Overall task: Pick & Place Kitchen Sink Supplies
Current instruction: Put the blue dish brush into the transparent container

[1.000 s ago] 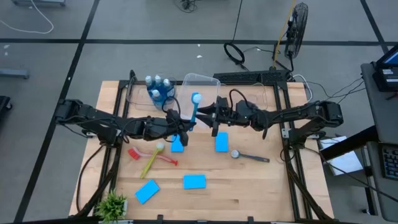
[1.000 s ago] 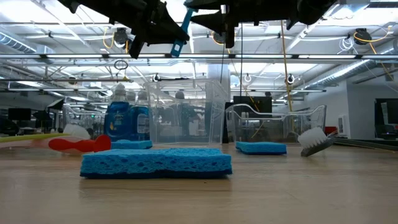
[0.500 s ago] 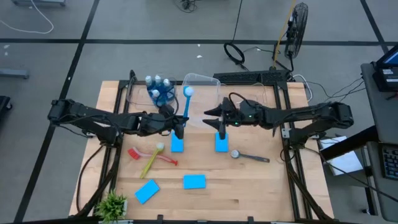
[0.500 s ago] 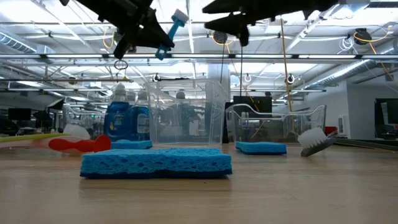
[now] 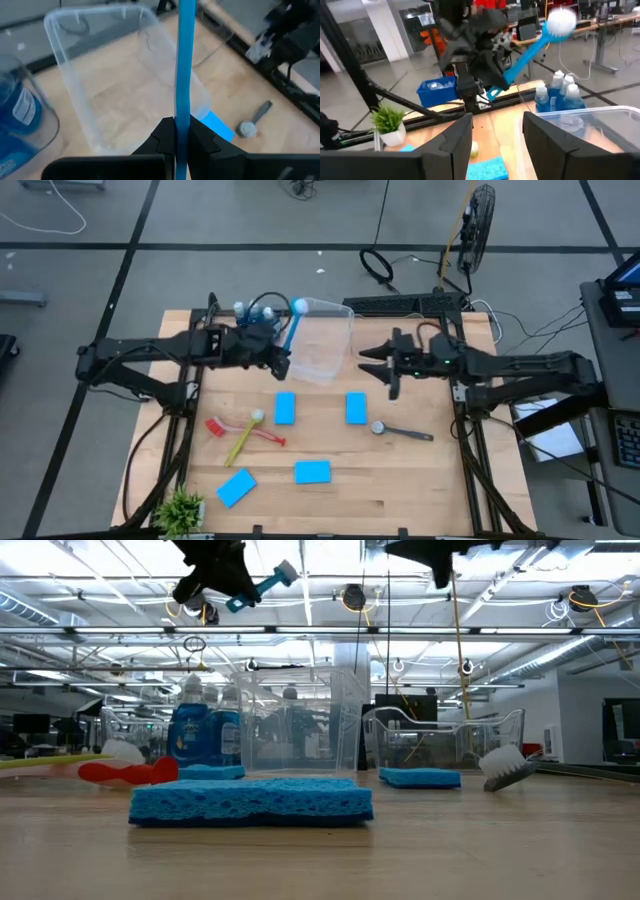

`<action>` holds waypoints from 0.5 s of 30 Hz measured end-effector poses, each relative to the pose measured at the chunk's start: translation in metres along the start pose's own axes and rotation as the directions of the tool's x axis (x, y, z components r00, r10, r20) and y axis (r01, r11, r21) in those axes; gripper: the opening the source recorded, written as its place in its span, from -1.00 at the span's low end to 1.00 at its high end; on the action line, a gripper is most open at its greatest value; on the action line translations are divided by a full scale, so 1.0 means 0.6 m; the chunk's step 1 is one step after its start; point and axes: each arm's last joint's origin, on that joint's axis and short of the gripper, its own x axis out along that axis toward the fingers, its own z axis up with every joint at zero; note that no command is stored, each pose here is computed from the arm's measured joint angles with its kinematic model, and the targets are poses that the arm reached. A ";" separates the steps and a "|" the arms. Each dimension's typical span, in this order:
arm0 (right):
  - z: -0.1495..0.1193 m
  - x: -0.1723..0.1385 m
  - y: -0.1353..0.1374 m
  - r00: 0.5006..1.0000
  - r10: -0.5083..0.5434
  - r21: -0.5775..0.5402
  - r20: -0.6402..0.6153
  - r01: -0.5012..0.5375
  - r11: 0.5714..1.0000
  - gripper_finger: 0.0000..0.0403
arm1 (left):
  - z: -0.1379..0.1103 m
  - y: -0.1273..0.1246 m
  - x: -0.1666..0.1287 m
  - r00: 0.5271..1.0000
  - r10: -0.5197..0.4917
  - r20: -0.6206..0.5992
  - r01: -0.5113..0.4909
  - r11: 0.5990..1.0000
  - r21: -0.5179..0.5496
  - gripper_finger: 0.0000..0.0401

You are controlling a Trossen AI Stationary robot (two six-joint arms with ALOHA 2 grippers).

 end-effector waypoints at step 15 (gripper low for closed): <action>-0.037 -0.090 -0.011 0.997 0.014 -0.027 0.081 -0.012 1.000 -0.19 | 0.050 0.017 0.058 0.986 -0.105 -0.129 0.092 0.990 -0.108 -0.91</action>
